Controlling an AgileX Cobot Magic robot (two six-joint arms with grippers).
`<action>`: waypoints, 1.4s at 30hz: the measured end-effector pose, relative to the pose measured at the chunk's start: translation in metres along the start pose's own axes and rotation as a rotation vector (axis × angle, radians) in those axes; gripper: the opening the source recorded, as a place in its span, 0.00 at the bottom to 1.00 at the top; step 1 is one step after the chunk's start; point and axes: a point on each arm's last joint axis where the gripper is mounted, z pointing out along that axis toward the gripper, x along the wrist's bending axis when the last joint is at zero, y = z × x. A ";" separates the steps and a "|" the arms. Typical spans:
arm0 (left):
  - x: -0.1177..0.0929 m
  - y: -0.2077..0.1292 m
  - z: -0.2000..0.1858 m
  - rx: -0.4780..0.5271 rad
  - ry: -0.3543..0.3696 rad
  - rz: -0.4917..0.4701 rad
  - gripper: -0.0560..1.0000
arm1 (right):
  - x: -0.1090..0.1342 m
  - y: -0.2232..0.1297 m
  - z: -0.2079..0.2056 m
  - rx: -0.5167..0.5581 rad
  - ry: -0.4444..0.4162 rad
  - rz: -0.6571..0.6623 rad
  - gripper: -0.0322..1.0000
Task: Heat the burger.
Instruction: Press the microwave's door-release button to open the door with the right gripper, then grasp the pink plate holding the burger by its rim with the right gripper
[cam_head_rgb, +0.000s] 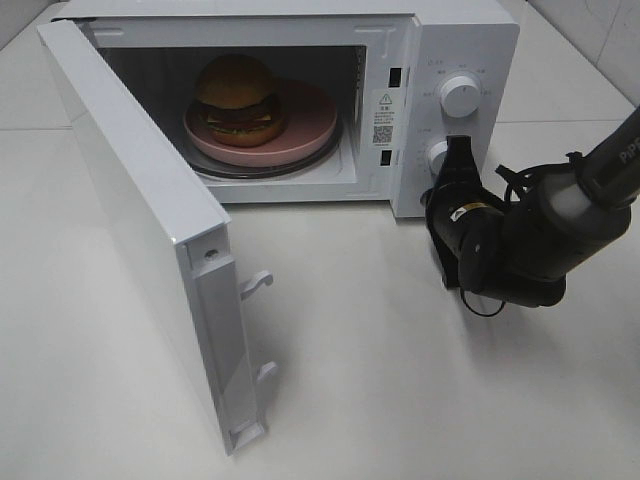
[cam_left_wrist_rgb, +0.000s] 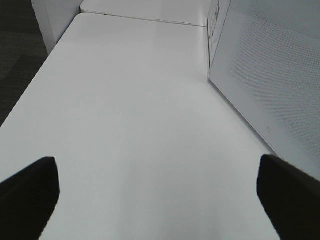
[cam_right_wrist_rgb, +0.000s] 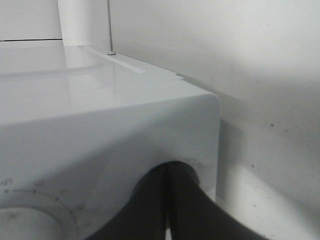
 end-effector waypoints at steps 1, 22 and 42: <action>0.000 0.000 0.000 0.000 0.000 0.000 0.99 | -0.001 -0.001 -0.001 0.000 0.005 0.004 0.06; 0.000 0.000 0.000 0.000 0.000 0.000 0.99 | 0.007 0.015 -0.058 0.089 -0.027 -0.051 0.06; 0.000 0.000 0.000 0.000 0.000 0.000 0.99 | 0.050 0.028 -0.151 0.367 -0.093 -0.691 0.06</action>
